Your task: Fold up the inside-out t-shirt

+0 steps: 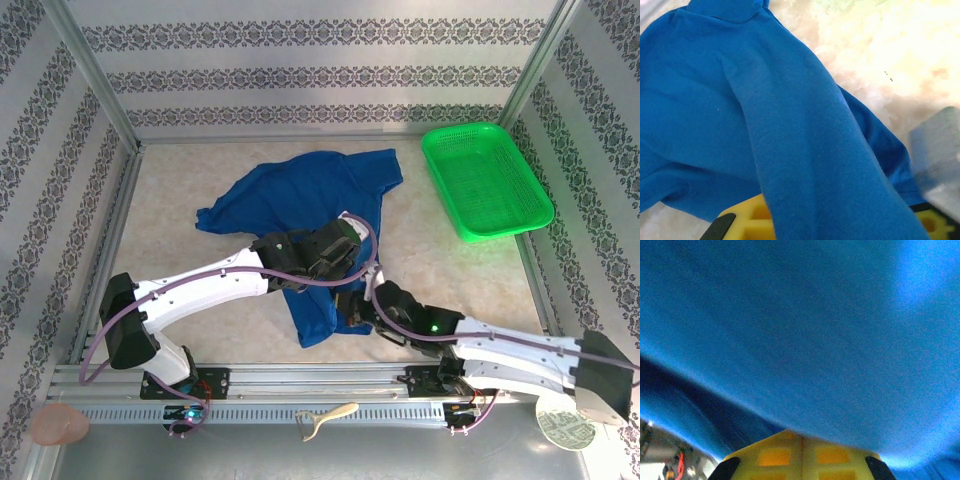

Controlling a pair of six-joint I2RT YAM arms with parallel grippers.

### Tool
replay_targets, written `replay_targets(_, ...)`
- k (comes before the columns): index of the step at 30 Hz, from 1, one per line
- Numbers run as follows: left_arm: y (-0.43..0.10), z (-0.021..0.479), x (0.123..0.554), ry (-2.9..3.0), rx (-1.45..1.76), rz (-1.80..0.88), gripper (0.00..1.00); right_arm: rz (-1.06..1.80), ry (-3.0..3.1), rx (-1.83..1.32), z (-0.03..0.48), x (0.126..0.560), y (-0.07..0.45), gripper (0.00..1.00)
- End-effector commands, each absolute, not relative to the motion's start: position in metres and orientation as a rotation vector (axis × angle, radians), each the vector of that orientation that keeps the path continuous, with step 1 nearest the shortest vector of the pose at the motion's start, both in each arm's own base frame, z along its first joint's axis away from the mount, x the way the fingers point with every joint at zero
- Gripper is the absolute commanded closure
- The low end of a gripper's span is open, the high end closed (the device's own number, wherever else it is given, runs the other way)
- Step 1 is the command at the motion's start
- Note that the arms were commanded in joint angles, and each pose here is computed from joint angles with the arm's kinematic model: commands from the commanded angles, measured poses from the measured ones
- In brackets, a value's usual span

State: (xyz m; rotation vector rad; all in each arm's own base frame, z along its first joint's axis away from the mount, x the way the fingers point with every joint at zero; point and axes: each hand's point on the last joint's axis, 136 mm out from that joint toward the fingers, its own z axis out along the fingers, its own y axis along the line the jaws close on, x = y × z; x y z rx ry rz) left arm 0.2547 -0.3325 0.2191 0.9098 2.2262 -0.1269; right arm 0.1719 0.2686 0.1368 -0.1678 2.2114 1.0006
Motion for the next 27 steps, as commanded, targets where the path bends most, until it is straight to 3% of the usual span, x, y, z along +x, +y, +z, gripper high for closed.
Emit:
replay_targets(1,-0.329,0.234,0.251,2.232,0.904,-0.163,1.00,0.988,1.994,-0.136,0.175,0.200,0.289,1.00)
replay_targets(10,-0.332,0.263,0.245,2.210,0.903,-0.256,1.00,0.576,1.910,-0.186,0.127,0.229,0.281,1.00)
replay_targets(17,-0.332,0.282,0.249,2.192,0.878,-0.314,1.00,0.377,1.929,-0.324,0.095,0.222,0.287,1.00)
replay_targets(27,-0.325,0.300,0.239,2.180,0.875,-0.364,1.00,0.487,2.202,-0.189,0.042,0.262,0.289,1.00)
